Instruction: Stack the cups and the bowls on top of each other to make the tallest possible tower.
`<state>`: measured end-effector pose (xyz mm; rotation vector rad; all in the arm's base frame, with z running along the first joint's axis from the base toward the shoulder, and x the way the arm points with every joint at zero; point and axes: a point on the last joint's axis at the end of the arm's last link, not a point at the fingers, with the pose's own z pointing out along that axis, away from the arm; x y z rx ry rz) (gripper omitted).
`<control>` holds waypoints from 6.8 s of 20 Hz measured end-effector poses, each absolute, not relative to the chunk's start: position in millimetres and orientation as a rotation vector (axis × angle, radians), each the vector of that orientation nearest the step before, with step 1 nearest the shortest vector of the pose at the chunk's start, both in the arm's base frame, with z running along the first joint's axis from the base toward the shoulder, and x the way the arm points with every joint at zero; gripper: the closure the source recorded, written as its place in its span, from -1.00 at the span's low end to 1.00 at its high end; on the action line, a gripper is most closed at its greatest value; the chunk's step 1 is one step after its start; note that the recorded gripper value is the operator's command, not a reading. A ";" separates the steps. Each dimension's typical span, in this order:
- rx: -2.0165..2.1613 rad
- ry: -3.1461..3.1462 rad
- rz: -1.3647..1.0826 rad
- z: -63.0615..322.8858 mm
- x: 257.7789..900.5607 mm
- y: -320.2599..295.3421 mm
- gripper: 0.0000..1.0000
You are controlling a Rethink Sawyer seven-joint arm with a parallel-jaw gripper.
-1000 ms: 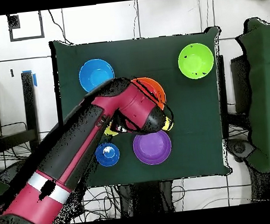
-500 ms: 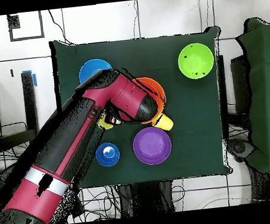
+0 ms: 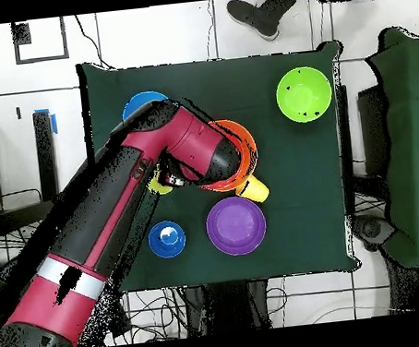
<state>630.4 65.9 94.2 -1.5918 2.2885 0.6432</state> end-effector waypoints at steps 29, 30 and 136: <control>-1.575 2.288 0.657 97.8 643.4 39.1 1.00; -1.572 2.288 0.656 97.9 644.4 37.2 1.00; -1.451 2.382 0.903 226.9 745.7 60.1 1.00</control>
